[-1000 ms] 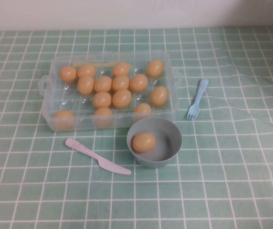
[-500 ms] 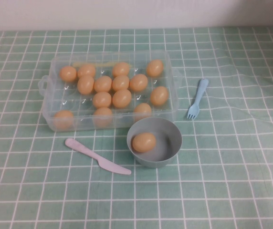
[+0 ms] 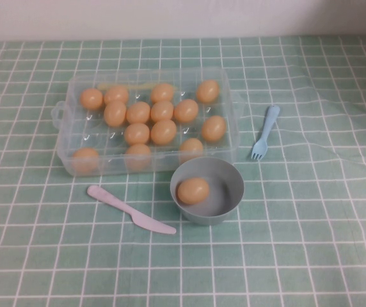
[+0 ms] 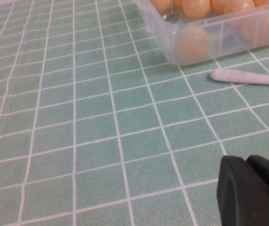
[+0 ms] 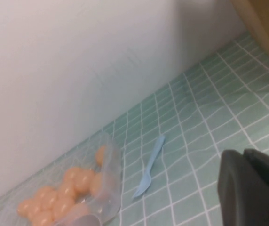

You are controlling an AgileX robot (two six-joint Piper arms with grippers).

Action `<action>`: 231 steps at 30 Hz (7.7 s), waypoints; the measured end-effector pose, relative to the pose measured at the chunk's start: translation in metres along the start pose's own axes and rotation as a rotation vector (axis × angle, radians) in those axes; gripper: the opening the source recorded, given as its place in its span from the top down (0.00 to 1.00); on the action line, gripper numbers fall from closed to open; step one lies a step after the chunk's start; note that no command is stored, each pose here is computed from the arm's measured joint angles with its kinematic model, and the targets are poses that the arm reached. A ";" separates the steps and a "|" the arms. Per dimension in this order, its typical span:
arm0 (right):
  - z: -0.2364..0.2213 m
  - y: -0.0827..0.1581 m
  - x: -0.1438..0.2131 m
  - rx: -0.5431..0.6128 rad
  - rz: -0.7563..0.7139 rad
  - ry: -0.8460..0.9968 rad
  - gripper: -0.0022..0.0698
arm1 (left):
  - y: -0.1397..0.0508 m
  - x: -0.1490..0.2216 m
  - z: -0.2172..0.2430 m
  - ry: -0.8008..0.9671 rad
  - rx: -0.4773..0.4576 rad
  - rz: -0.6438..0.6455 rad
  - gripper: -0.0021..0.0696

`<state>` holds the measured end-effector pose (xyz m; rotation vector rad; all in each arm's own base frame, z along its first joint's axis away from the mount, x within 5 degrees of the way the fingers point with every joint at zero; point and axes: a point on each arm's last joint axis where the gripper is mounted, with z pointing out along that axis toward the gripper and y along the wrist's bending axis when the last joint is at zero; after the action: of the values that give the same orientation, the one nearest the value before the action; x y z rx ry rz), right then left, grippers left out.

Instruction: Take an egg out of the egg box

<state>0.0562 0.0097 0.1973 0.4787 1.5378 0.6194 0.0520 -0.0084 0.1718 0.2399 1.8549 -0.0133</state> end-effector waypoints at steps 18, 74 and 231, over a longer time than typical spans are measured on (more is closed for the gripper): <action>0.050 0.051 -0.025 0.031 -0.118 0.689 0.99 | 0.000 0.000 0.000 0.000 0.000 0.000 0.98; 0.339 0.241 0.083 0.035 -0.578 1.348 0.38 | 0.000 0.000 0.000 0.000 0.000 0.000 0.98; 0.222 0.212 0.044 0.097 -0.583 1.339 0.46 | 0.000 0.000 0.000 0.000 0.000 0.000 0.98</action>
<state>0.2596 0.2207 0.2983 -0.4676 2.8114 0.3728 0.0520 -0.0084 0.1718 0.2399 1.8549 -0.0133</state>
